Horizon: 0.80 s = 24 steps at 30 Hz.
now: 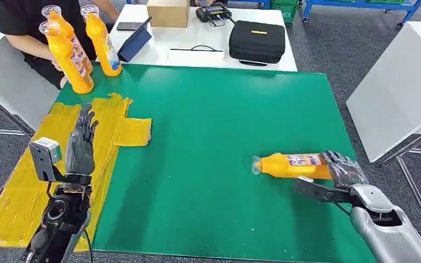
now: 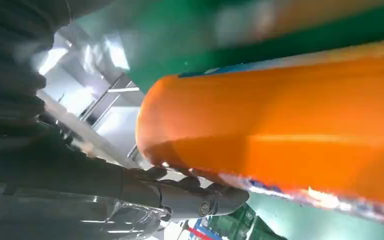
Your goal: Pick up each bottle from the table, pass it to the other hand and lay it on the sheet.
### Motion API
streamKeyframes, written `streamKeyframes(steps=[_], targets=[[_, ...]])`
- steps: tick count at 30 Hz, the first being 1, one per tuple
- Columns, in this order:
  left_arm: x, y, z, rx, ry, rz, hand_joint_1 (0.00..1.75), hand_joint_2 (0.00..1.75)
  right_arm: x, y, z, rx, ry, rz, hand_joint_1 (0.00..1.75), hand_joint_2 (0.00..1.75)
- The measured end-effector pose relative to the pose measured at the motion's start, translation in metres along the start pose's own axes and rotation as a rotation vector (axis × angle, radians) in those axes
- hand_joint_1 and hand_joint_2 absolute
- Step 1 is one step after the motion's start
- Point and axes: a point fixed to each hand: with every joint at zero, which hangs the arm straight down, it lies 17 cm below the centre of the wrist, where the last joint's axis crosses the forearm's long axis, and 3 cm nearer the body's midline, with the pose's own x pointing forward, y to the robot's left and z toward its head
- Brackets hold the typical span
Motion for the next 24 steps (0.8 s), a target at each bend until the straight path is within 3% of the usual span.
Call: streamKeyframes(steps=[7,8,9,24], targets=[[-0.002,-0.005,-0.001,-0.011,0.002,0.018,0.0,0.0,-0.002,0.004,-0.016,0.04,-0.013,0.04,0.0,1.75],[-0.002,-0.005,-0.001,-0.012,0.002,0.021,0.0,0.0,-0.002,0.004,-0.017,0.045,-0.014,0.044,0.51,1.75],[-0.002,-0.005,-0.001,-0.013,0.0,0.024,0.0,0.0,-0.001,0.006,-0.018,0.054,-0.016,0.051,1.75,1.75],[-0.008,-0.007,-0.002,-0.024,0.003,0.046,0.0,0.0,-0.003,0.026,-0.024,0.148,-0.06,0.056,1.75,1.75]])
